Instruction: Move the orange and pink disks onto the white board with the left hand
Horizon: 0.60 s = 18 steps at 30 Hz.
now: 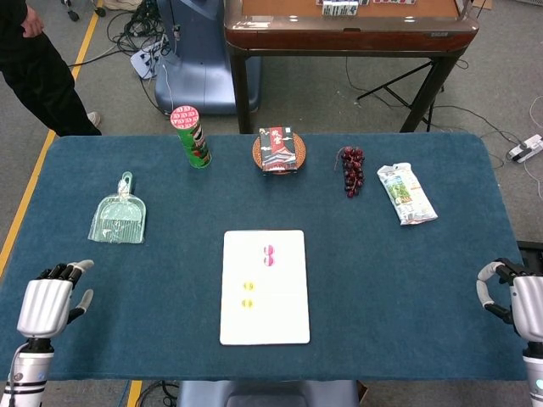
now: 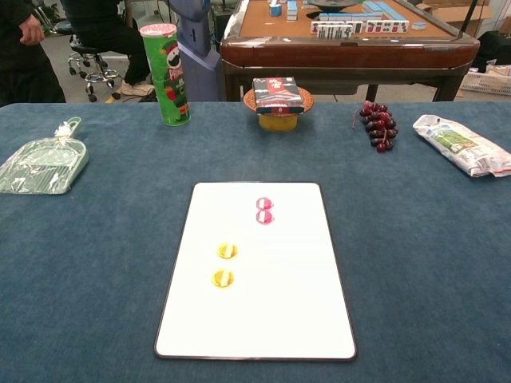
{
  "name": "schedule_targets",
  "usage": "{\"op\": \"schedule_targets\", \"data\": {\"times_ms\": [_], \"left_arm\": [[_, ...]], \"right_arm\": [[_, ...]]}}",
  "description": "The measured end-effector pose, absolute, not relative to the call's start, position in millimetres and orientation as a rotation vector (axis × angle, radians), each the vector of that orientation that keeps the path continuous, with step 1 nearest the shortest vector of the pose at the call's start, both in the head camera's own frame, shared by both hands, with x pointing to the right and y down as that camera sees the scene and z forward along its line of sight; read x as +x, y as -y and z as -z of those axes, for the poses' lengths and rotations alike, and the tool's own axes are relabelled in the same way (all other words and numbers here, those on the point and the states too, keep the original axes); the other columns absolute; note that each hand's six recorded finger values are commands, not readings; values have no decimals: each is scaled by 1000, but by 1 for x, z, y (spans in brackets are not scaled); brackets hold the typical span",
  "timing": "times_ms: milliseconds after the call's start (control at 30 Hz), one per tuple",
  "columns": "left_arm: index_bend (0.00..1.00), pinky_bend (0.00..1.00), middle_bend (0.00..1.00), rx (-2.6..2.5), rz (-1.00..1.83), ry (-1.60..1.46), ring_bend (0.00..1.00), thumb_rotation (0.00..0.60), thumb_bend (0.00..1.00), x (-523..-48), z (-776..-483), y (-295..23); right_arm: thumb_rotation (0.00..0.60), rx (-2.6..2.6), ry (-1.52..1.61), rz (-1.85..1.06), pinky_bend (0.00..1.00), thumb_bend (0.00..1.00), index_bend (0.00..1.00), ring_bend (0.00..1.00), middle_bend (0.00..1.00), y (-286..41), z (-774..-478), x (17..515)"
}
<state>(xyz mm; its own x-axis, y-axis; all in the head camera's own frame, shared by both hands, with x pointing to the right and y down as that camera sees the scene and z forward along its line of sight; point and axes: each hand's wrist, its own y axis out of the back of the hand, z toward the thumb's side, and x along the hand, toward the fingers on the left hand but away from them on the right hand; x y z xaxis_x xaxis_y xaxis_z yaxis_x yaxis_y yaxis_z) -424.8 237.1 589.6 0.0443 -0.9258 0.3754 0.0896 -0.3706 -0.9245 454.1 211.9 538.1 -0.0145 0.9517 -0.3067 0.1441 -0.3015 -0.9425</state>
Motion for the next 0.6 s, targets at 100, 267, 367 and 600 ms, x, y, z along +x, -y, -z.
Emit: {"op": "schedule_targets", "data": {"times_ms": [100, 267, 367, 600], "left_arm": [[388, 456, 455, -1423, 1516, -907, 389, 600, 340, -431, -591, -246], [393, 456, 462, -1421, 1520, -916, 393, 600, 340, -432, -591, -246], [396, 456, 462, -1424, 1525, -897, 393, 600, 340, -432, -593, -247], [402, 456, 467, -1421, 1521, -877, 395, 600, 340, -431, -597, -247]], "right_arm": [[600, -1505, 1165, -1416, 563, 375, 573, 537, 485, -212, -540, 456], [600, -1482, 1143, -1448, 563, 345, 572, 537, 485, -211, -542, 457], [600, -1490, 1147, -1448, 563, 342, 573, 537, 485, -211, -542, 457], [600, -1513, 1155, -1468, 563, 342, 573, 538, 485, -210, -546, 462]]}}
